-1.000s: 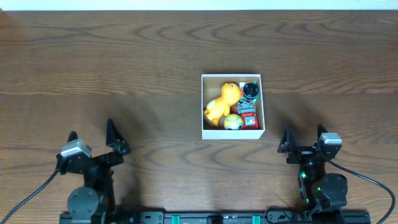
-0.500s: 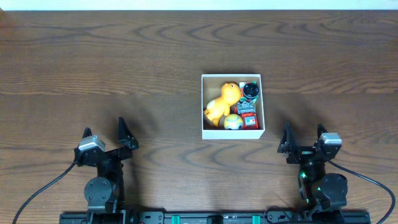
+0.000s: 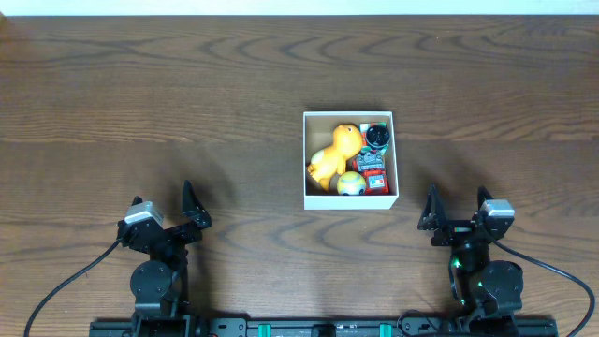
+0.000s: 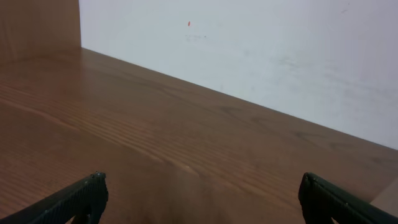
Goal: Pack container
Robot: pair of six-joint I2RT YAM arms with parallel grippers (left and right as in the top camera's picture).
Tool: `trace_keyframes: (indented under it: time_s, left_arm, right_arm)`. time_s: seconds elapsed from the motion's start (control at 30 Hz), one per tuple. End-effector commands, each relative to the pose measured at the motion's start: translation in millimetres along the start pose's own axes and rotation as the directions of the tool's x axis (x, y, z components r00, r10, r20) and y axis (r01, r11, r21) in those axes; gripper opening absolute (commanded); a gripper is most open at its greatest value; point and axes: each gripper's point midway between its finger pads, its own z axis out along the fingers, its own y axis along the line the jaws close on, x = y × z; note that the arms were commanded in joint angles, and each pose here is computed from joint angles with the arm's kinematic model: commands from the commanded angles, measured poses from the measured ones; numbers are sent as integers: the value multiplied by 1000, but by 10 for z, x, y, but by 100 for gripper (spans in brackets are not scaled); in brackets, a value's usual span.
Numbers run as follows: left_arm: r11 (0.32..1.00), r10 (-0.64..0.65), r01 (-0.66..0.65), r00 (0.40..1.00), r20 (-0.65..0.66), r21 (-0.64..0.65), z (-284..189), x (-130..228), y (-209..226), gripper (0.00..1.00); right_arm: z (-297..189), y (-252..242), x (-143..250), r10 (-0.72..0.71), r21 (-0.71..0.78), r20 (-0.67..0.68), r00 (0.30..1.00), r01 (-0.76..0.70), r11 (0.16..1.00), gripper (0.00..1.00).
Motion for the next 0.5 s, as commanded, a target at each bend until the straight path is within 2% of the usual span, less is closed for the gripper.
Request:
trace_keyframes:
  time_s: [0.0,0.47]
  left_arm:
    - [999,30,-31,998,-48,-18,5,154,56,98]
    - [999,30,-31,998,-50,-19,6,160,58,98]
  right_arm:
    - [-3,-11,-5,-9,2,5,1000,9,1000,99]
    - [-3,-11,-5,-9,2,5,1000,9,1000,99]
